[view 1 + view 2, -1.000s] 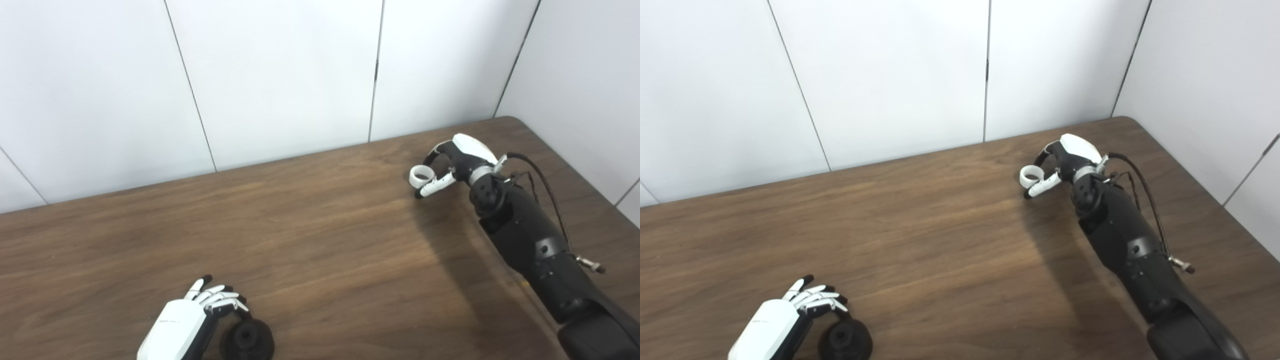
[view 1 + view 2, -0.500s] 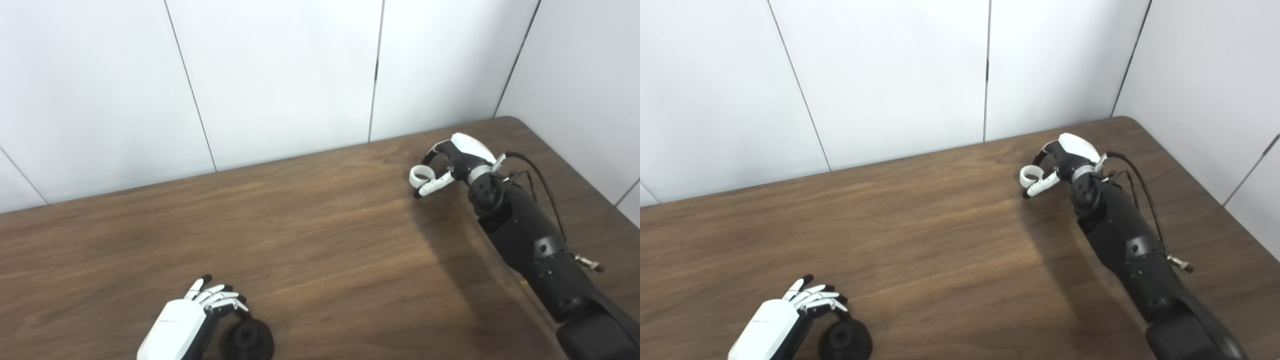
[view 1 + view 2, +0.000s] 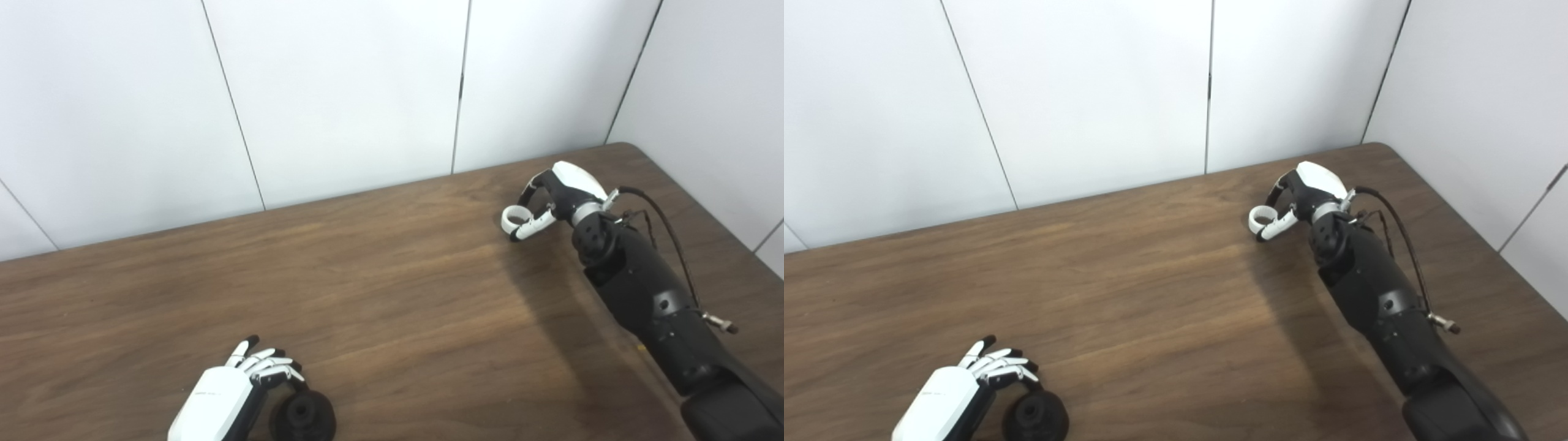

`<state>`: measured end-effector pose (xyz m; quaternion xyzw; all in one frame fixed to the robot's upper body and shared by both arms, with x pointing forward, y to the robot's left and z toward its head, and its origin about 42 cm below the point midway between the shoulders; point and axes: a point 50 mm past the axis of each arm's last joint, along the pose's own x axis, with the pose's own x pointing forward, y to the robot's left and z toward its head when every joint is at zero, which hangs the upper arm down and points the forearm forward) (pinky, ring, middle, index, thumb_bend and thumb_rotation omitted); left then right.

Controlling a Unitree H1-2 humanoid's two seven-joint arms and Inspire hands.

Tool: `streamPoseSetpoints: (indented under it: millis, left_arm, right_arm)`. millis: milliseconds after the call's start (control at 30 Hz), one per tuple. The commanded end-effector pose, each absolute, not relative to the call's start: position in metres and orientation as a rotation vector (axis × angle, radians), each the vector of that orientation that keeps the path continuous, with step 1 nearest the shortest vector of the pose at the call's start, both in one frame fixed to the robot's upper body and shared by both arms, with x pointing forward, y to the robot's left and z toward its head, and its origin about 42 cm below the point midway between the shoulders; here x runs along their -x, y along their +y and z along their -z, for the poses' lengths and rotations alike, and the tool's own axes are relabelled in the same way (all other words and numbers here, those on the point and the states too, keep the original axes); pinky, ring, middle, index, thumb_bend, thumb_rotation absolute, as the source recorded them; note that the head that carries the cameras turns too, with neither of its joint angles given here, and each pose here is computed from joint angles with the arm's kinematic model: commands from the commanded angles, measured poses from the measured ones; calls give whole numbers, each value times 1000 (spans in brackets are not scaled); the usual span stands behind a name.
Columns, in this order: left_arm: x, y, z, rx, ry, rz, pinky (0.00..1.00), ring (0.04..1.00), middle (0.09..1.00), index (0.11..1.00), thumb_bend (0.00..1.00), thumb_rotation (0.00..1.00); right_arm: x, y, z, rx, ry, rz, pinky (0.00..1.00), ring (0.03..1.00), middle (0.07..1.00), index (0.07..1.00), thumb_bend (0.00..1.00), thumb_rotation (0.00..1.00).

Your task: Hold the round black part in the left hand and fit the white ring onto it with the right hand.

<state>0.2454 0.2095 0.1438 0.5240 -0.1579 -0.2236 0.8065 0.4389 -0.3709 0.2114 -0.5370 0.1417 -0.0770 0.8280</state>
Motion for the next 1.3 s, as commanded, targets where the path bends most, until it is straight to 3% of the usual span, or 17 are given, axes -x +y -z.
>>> streamPoseSetpoints:
  millis: [0, 200, 433, 833, 1000, 1267]
  left_arm:
    - [-247, 213, -148, -1162, -342, 474, 995, 855, 755, 484, 523, 50]
    - [-247, 213, -148, -1156, -344, 471, 993, 854, 754, 484, 523, 50]
    - [-246, 213, -148, -1155, -343, 473, 996, 854, 754, 484, 523, 50]
    - [-242, 203, -148, -1148, -333, 480, 991, 856, 755, 484, 523, 50]
    - [-240, 195, -151, -1146, -311, 485, 998, 864, 762, 484, 522, 49]
    - [-240, 178, -150, -1158, -309, 478, 979, 868, 764, 484, 523, 50]
  right_arm:
    - [-447, -377, -241, 1166, 217, 212, 838, 905, 834, 486, 522, 131]
    - [-444, -377, -241, 1166, 218, 203, 856, 913, 832, 486, 521, 131]
    - [-433, -350, -261, 1221, 103, 97, 834, 918, 828, 485, 522, 129]
    - [-398, -259, -310, 1313, -130, -154, 825, 925, 811, 485, 524, 132]
    - [-375, -226, -319, 1294, -197, -268, 890, 929, 818, 485, 524, 132]
    - [-333, -186, -322, 1271, -295, -438, 903, 926, 815, 483, 524, 135]
